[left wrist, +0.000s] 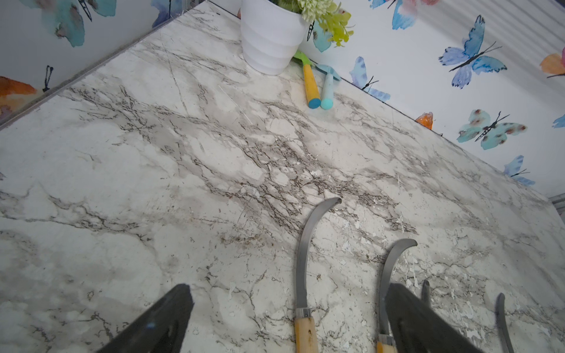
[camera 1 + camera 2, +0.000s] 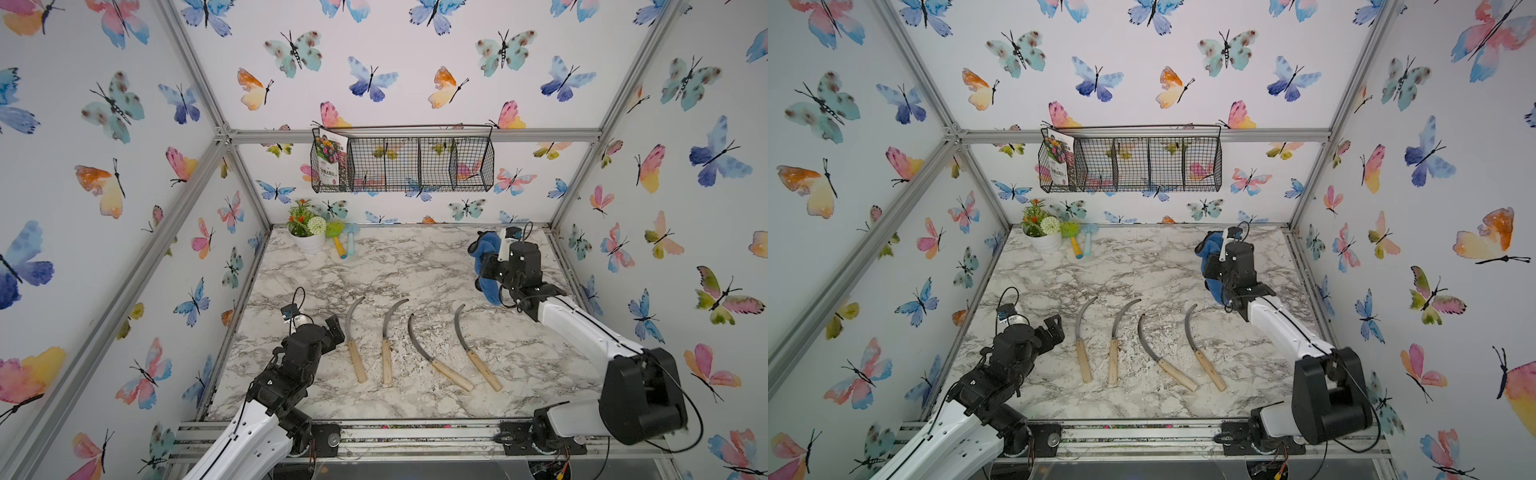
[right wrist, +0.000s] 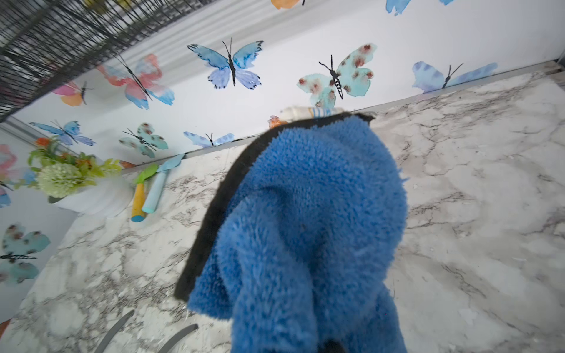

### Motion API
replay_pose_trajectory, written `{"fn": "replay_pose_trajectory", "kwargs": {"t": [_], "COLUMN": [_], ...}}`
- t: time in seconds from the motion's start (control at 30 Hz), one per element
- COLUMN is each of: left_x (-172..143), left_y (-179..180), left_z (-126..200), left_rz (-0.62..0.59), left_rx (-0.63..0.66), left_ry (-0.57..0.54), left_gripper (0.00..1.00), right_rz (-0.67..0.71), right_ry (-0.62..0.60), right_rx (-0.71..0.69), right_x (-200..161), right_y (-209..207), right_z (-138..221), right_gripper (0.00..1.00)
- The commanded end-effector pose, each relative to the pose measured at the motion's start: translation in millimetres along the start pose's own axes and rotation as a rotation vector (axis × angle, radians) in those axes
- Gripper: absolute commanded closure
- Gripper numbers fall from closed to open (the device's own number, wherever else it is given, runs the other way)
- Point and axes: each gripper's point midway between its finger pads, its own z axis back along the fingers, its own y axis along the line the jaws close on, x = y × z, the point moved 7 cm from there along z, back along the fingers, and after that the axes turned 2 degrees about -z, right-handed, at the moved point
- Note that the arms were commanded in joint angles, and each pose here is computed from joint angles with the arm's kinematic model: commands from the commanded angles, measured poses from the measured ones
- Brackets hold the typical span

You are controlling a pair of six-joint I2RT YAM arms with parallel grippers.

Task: Wipe small sickles with rags
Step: Pick up the rag from the center of the board, then move the small sickle to the center of the board.

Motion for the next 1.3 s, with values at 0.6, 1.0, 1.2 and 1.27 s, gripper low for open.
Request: {"fn": "replay_pose_trajectory", "kwargs": {"t": [0.6,1.0,1.2,1.27], "left_x": [-75,-114,-122,-125], "left_y": [-32,-33,-38,-40], "left_z": [26,9,4,2], "left_rz": [0.007,0.027,0.006,-0.006], "left_rx": [-0.023,-0.056,-0.051,-0.039], "left_ry": [0.053,0.168,0.187,0.199], "left_gripper": [0.13,0.17,0.2,0.26], "right_rz": [-0.117,-0.1,-0.109,-0.113], "right_ry": [0.086,0.071,0.094,0.102], "right_rx": [0.706,0.557,0.547,0.542], "right_x": [-70,-71,-75,-76], "right_y": [35,22,20,20], "right_z": [121,118,115,113], "right_gripper": [0.98,0.98,0.98,0.98]}}
